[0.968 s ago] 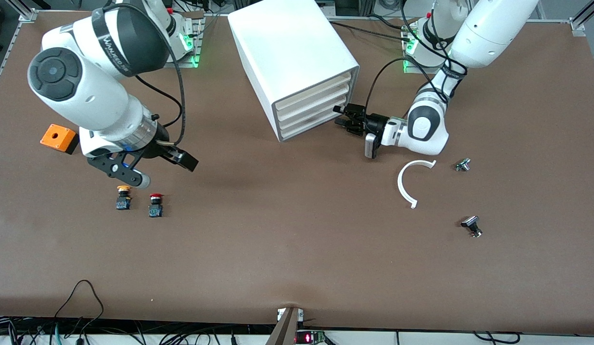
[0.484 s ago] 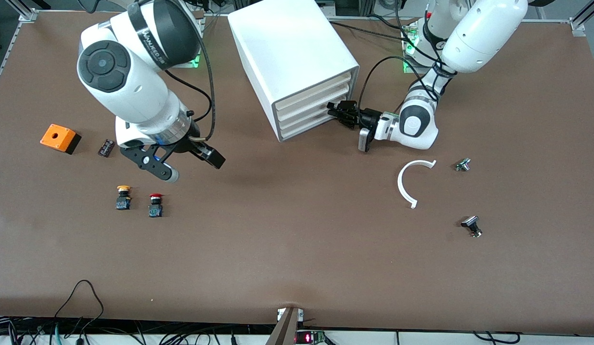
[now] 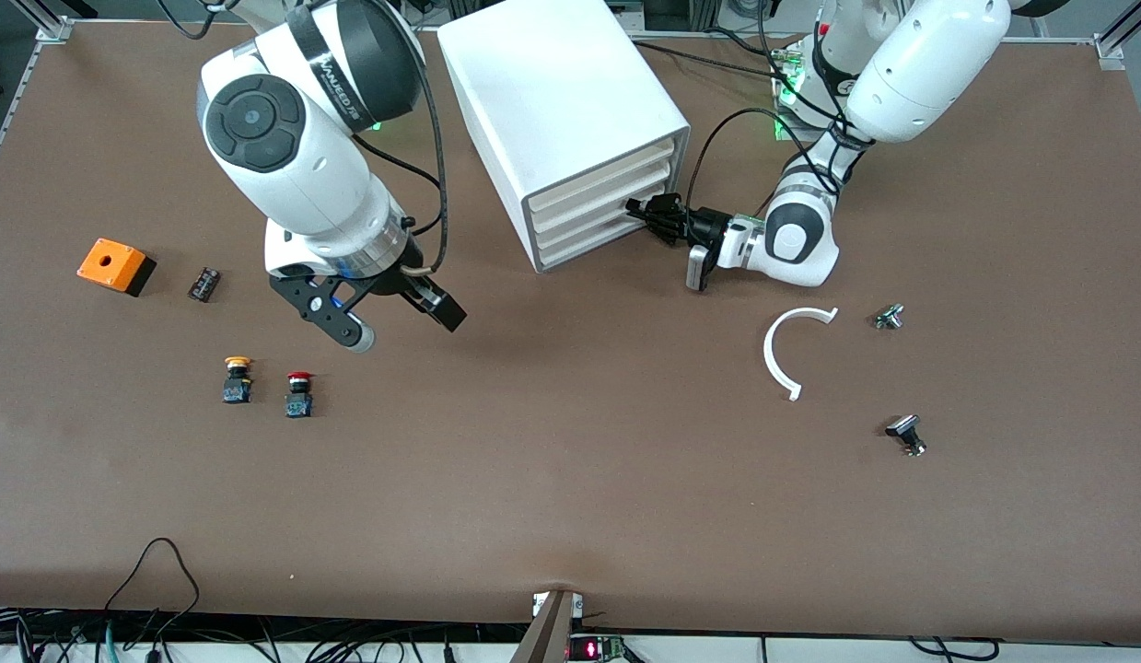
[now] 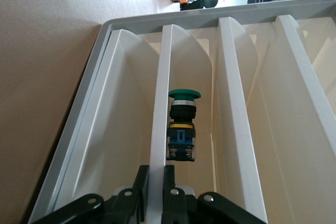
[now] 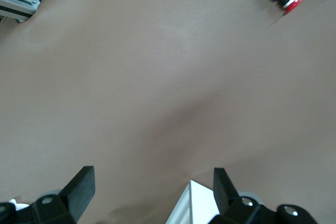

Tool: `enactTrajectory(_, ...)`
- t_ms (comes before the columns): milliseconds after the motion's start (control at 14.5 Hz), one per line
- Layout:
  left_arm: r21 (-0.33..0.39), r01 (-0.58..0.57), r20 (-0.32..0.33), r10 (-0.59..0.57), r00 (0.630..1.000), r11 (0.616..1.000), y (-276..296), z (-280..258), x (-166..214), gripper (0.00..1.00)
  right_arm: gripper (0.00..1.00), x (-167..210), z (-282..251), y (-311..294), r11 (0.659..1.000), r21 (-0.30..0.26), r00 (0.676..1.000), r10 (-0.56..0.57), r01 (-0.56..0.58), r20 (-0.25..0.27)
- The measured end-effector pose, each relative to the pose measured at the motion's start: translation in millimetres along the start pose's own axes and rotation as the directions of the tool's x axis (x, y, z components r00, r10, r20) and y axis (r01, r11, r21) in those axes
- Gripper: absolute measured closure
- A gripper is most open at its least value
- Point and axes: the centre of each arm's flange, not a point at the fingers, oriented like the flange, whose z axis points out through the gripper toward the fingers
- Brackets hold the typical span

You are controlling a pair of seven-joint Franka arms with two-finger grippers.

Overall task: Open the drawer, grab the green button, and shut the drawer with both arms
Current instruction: 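Reach the right gripper into the open drawer over the green button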

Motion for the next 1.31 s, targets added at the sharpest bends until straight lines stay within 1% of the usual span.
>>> enactTrajectory(207, 0.002, 0.016, -0.012, -0.015, 1.0, 1.0, 0.4, -5.0, 4.2, 0.86, 0.0, -3.2, 3.9, -11.7, 1.0, 0.018, 1.0, 0.012, -0.012, -0.004)
enactTrajectory(484, 0.021, 0.049, -0.05, -0.048, 0.998, 0.999, 3.4, -25.4, 26.4, 0.86, 0.0, -16.0, 9.2, -29.8, 0.997, 0.074, 0.999, 0.037, -0.035, -0.018)
enactTrajectory(553, 0.029, 0.056, -0.062, -0.054, 0.997, 0.998, 3.9, -33.6, 33.0, 0.86, 0.0, -20.0, 10.3, -34.0, 0.995, 0.089, 0.999, 0.037, -0.035, -0.022)
enactTrajectory(760, 0.074, 0.045, -0.047, -0.042, 0.998, 0.996, 4.6, -57.0, 47.6, 0.86, 0.0, -34.5, 19.0, -47.9, 0.99, 0.132, 0.998, 0.061, -0.057, -0.026)
enactTrajectory(968, 0.105, 0.049, -0.072, -0.041, 0.997, 0.993, 6.7, -87.6, 66.0, 0.86, 0.0, -40.2, 30.5, -56.7, 0.984, 0.155, 0.996, 0.09, -0.085, -0.025)
enactTrajectory(1037, 0.12, 0.05, -0.07, -0.042, 0.997, 0.992, 7.1, -98.8, 72.2, 0.86, 0.0, -43.2, 34.2, -60.1, 0.981, 0.165, 0.994, 0.106, -0.101, -0.023)
enactTrajectory(1244, 0.146, 0.061, -0.064, -0.053, 0.997, 0.987, 10.1, -121.9, 87.8, 0.85, 0.0, -72.7, 59.0, -74.3, 0.982, 0.155, 0.994, 0.11, -0.107, -0.009)
enactTrajectory(1313, 0.154, 0.079, -0.067, -0.07, 0.995, 0.985, 10.6, -125.9, 90.9, 0.81, 0.0, -86.1, 69.4, -79.8, 0.984, 0.151, 0.995, 0.099, -0.097, -0.005)
